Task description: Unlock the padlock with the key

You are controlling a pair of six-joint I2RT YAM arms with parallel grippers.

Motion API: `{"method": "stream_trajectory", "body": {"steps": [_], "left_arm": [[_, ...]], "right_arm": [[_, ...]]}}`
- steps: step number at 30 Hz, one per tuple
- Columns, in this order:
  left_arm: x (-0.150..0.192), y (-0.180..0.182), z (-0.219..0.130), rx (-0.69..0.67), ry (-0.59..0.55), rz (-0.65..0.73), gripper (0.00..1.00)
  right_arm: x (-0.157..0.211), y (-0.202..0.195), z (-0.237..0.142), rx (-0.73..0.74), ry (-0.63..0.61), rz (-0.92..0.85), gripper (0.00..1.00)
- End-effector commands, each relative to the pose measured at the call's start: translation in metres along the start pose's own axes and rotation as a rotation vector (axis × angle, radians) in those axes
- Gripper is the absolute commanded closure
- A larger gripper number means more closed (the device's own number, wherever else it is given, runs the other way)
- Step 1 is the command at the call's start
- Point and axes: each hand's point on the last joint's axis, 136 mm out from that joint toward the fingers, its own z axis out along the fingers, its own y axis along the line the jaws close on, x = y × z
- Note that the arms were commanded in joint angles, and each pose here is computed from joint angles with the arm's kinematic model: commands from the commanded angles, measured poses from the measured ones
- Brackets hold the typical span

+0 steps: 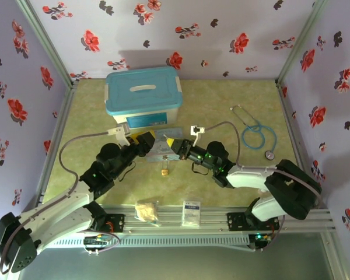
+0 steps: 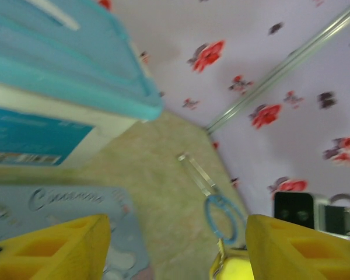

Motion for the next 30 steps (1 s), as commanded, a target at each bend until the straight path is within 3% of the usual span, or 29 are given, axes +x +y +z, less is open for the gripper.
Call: {"method": "stream_trajectory", "body": {"steps": [1, 5, 10, 16, 21, 30], "left_arm": [[0.035, 0.039, -0.006, -0.182, 0.151, 0.076, 0.37], [0.072, 0.049, -0.01, -0.216, 0.264, 0.089, 0.37], [0.114, 0.061, -0.005, -0.199, 0.328, -0.013, 0.39], [0.137, 0.066, 0.005, -0.231, 0.39, 0.045, 0.4], [0.158, 0.072, 0.014, -0.201, 0.377, -0.02, 0.42], [0.181, 0.072, 0.025, -0.267, 0.47, 0.023, 0.41]], "right_arm": [[0.003, -0.023, -0.006, 0.177, 0.029, -0.072, 1.0], [0.008, -0.041, -0.021, 0.331, 0.086, -0.147, 1.0], [0.013, -0.055, -0.038, 0.437, 0.121, -0.198, 1.0], [0.021, -0.059, -0.046, 0.44, 0.131, -0.185, 1.0], [0.024, -0.062, -0.05, 0.452, 0.133, -0.188, 1.0], [0.026, -0.064, -0.057, 0.458, 0.118, -0.169, 1.0]]}}
